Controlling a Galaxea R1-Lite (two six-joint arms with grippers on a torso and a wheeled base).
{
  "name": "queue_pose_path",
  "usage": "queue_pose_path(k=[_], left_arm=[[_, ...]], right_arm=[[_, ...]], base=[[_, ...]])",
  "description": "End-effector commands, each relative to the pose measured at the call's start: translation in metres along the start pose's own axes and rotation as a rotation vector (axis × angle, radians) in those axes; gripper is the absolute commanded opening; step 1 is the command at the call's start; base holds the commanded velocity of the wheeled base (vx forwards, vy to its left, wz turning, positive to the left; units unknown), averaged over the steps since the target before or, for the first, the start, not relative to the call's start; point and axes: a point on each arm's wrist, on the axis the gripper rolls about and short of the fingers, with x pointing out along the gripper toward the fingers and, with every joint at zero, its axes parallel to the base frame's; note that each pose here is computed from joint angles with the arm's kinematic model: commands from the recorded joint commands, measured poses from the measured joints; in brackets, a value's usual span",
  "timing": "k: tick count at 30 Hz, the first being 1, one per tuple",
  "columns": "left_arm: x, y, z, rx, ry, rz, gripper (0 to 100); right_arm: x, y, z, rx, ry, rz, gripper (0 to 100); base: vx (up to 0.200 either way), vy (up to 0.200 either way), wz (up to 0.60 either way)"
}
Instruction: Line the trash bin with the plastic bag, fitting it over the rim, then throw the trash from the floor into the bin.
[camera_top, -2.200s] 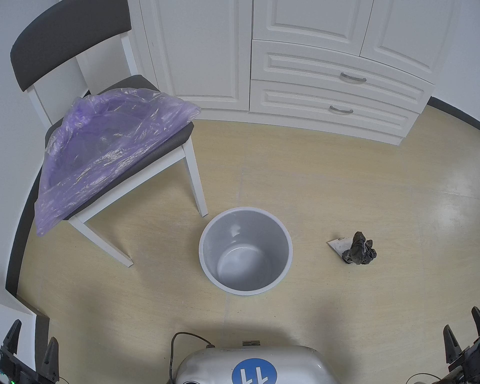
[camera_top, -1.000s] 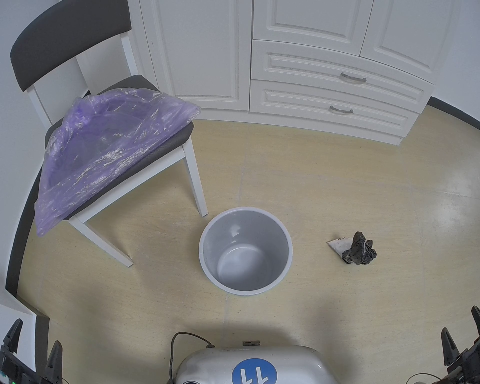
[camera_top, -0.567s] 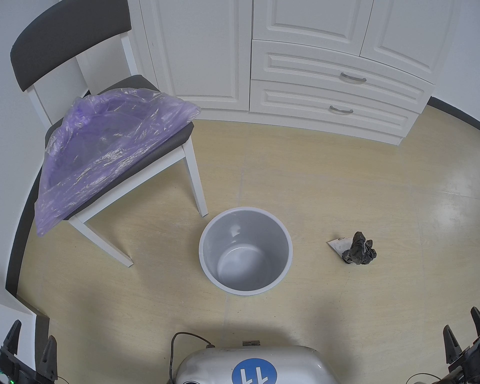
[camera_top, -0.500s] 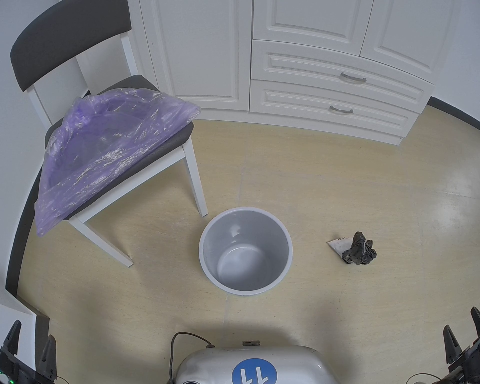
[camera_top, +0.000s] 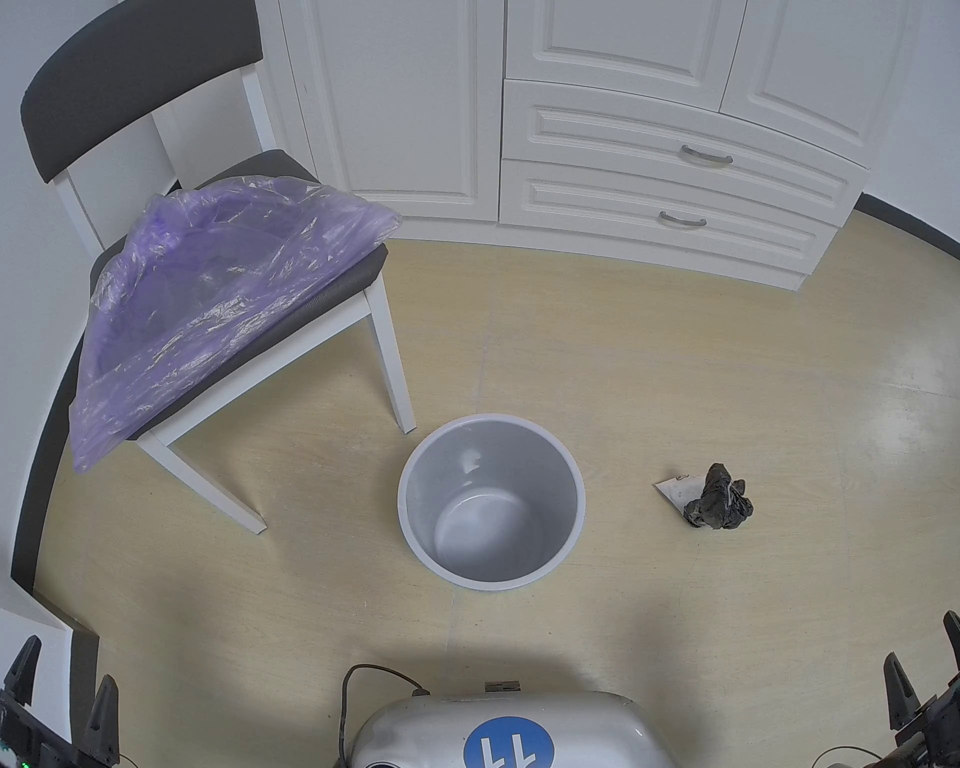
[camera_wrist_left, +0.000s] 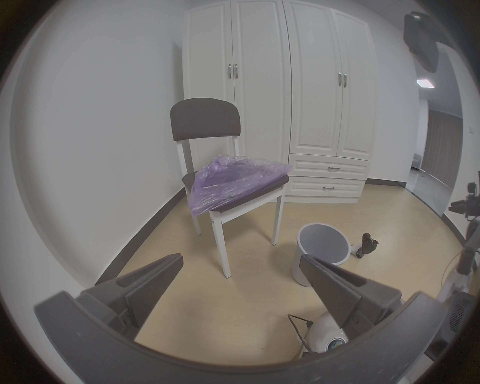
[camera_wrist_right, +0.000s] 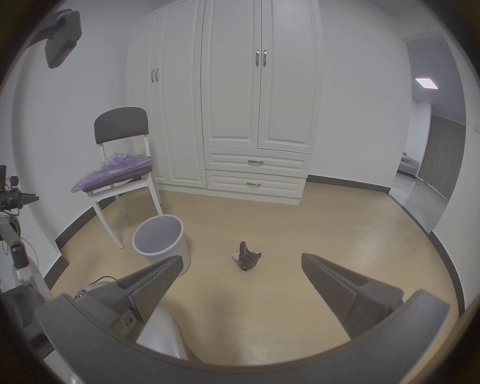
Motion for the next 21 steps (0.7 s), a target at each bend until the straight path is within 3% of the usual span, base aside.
queue_pose_path(k=[1, 6, 7, 8, 9, 10, 14, 21], left_arm=[[0.0, 0.0, -0.005, 0.009, -0.002, -0.009, 100], [0.0, 0.0, -0.004, 0.005, -0.007, -0.017, 100], [-0.001, 0.0, 0.007, -0.037, -0.09, -0.01, 100], [-0.004, 0.001, 0.021, -0.129, -0.203, 0.0, 100], [-0.005, 0.001, 0.024, -0.162, -0.233, 0.0, 100], [-0.01, 0.002, 0.038, -0.279, -0.334, -0.015, 100], [-0.006, 0.002, 0.025, -0.269, -0.236, 0.03, 100], [-0.004, 0.002, 0.02, -0.092, -0.175, 0.072, 100]], right_arm=[[0.0, 0.0, -0.005, -0.002, 0.001, 0.007, 100], [0.0, 0.0, -0.004, 0.015, -0.007, 0.006, 100], [-0.002, 0.0, 0.006, 0.05, -0.076, 0.003, 100], [-0.002, 0.0, 0.006, 0.05, -0.076, 0.003, 100], [-0.01, -0.002, 0.032, 0.143, -0.218, 0.02, 100], [-0.015, -0.002, 0.043, 0.199, -0.256, 0.018, 100], [-0.011, -0.002, 0.034, 0.053, -0.209, -0.005, 100], [-0.011, -0.002, 0.035, 0.043, -0.2, 0.003, 100]], base=[[0.0, 0.0, 0.0], [0.0, 0.0, 0.0], [0.0, 0.0, 0.0], [0.0, 0.0, 0.0], [0.0, 0.0, 0.0], [0.0, 0.0, 0.0], [0.0, 0.0, 0.0], [0.0, 0.0, 0.0]])
